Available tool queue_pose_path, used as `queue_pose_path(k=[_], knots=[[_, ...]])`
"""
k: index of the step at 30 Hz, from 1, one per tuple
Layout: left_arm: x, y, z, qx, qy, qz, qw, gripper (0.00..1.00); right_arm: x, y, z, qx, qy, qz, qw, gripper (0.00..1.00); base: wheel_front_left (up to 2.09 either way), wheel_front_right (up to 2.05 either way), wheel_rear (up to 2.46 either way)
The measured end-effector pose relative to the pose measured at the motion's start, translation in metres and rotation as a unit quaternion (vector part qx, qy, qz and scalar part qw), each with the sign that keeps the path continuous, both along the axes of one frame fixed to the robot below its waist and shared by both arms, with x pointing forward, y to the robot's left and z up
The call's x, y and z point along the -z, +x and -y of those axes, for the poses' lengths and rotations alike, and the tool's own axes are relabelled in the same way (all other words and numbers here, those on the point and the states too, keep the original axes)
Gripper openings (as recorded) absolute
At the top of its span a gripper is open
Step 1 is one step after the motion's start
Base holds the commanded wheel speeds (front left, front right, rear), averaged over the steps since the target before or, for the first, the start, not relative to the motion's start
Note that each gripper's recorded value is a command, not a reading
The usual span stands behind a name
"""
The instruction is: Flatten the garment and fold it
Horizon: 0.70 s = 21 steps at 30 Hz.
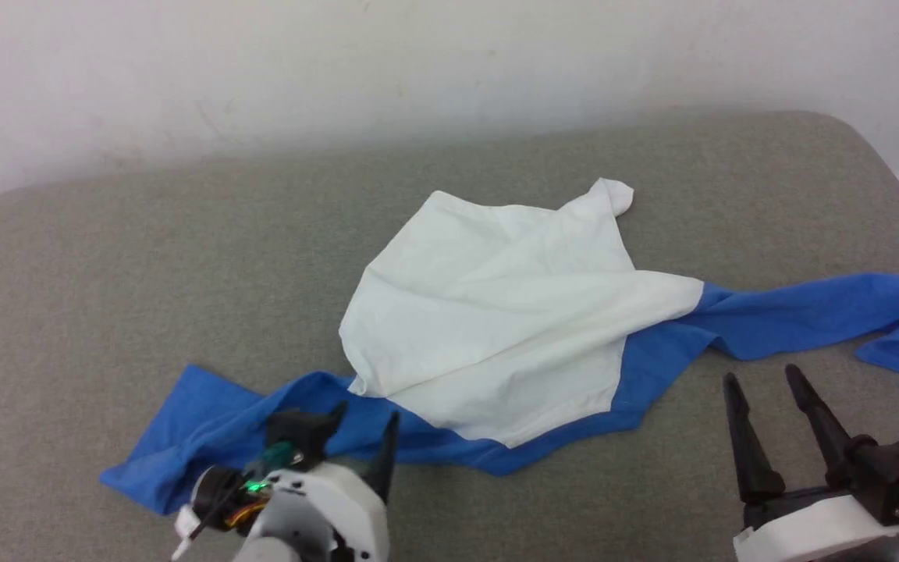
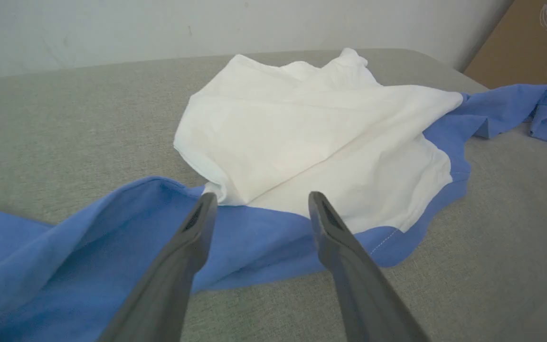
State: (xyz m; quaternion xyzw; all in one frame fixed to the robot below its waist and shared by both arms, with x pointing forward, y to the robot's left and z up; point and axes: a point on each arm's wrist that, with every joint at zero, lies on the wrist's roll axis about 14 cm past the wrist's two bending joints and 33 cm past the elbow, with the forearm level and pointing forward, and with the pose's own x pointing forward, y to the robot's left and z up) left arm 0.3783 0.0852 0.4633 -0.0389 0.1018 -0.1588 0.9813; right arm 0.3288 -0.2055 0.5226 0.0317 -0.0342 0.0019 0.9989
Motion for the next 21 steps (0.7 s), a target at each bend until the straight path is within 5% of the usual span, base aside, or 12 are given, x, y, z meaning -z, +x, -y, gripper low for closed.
queue_pose_path(k=[8, 18, 19, 21], knots=[[0.048, -0.007, 0.048, 0.134, 0.100, -0.144, 0.975, 1.00, -0.001, -0.006, -0.004, 0.001, -0.001, -0.002, 1.000, 1.00, 0.00, 0.00, 0.00], [0.103, -0.011, 0.057, 0.215, 0.207, -0.287, 0.910, 1.00, 0.017, -0.001, 0.001, 0.014, -0.003, -0.033, 0.999, 1.00, 0.00, 0.00, 0.00], [0.106, -0.012, 0.059, 0.222, 0.216, -0.301, 0.902, 0.82, 0.017, 0.000, 0.002, 0.016, -0.003, -0.034, 0.999, 1.00, 0.00, 0.00, 0.00], [0.109, -0.011, 0.061, 0.233, 0.229, -0.323, 0.888, 0.27, 0.019, 0.002, 0.006, 0.021, -0.005, -0.035, 0.999, 1.00, 0.00, 0.00, 0.00]])
